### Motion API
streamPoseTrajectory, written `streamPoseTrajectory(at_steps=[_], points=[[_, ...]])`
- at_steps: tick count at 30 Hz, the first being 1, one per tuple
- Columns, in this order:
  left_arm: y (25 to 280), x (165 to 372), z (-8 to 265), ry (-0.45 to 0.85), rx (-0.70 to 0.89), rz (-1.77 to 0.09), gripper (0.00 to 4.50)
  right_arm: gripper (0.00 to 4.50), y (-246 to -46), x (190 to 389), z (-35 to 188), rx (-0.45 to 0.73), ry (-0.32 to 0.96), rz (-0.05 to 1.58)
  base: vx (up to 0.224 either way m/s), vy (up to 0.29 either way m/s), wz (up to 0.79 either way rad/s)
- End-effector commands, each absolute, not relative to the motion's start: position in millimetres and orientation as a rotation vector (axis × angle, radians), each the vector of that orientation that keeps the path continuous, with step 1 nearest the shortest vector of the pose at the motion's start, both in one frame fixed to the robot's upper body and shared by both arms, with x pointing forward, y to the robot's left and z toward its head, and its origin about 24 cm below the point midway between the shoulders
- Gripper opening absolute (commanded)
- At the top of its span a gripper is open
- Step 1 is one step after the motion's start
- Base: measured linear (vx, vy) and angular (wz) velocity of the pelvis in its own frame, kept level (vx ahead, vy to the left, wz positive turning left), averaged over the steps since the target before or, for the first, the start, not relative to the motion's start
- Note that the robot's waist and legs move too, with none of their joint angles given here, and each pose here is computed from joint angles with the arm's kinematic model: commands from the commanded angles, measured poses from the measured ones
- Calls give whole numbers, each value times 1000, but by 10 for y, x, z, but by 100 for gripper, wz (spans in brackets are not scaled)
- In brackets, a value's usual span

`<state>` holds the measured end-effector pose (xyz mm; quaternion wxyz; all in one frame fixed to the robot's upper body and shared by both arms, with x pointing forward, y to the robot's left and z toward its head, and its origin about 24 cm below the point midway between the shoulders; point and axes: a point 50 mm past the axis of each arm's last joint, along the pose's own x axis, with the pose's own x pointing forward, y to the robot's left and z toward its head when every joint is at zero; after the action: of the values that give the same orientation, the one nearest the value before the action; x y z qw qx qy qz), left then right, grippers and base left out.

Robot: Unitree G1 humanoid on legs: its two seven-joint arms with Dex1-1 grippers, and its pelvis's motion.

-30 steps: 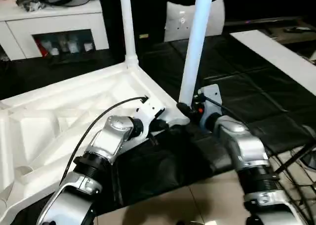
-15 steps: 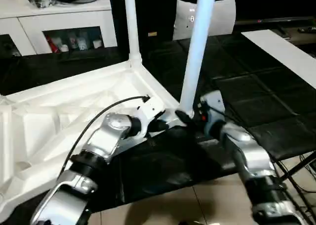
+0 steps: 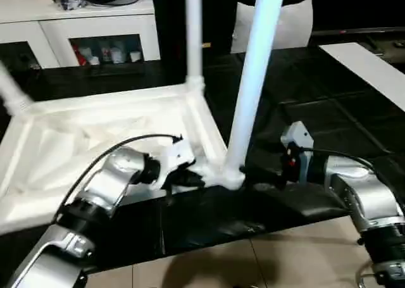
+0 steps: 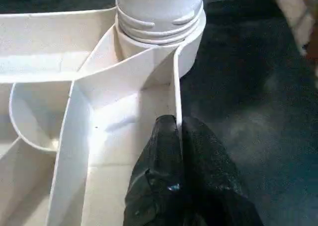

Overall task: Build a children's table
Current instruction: Rotate leg to tighten

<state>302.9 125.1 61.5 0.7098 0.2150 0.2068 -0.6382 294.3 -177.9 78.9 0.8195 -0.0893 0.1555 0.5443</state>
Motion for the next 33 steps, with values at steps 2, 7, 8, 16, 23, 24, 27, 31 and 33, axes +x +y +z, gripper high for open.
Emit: streamPoseTrajectory(at_steps=[2,7,8,16,23,24,27,31,33], points=[[1142,2946,661,424,514,-1545,0,445,-1746,2908,845,-238,327,1262,0,0,0],[1161,2908,671,423,537,-1603,0,410,-1703,2867,844,-209,336,1361,0,0,0],[1161,2892,676,428,534,-1619,0,410,-1695,2875,847,-192,337,1364,0,0,0],[1162,2867,681,432,539,-1643,0,336,-1660,2846,859,-121,356,1435,0,0,0],[1169,2865,677,440,543,-1645,0,291,-1663,2838,846,-118,366,1445,0,0,0],[1172,2865,677,443,544,-1644,0,282,-1664,2831,845,-114,372,1453,0,0,0],[1174,2867,678,444,544,-1642,0,250,-1663,2826,845,-108,379,1461,0,0,0],[1177,2869,679,445,544,-1637,0,216,-1657,2813,845,-100,387,1474,0,0,0],[1177,2869,679,445,544,-1636,0,202,-1655,2808,845,-98,389,1478,0,0,0]])
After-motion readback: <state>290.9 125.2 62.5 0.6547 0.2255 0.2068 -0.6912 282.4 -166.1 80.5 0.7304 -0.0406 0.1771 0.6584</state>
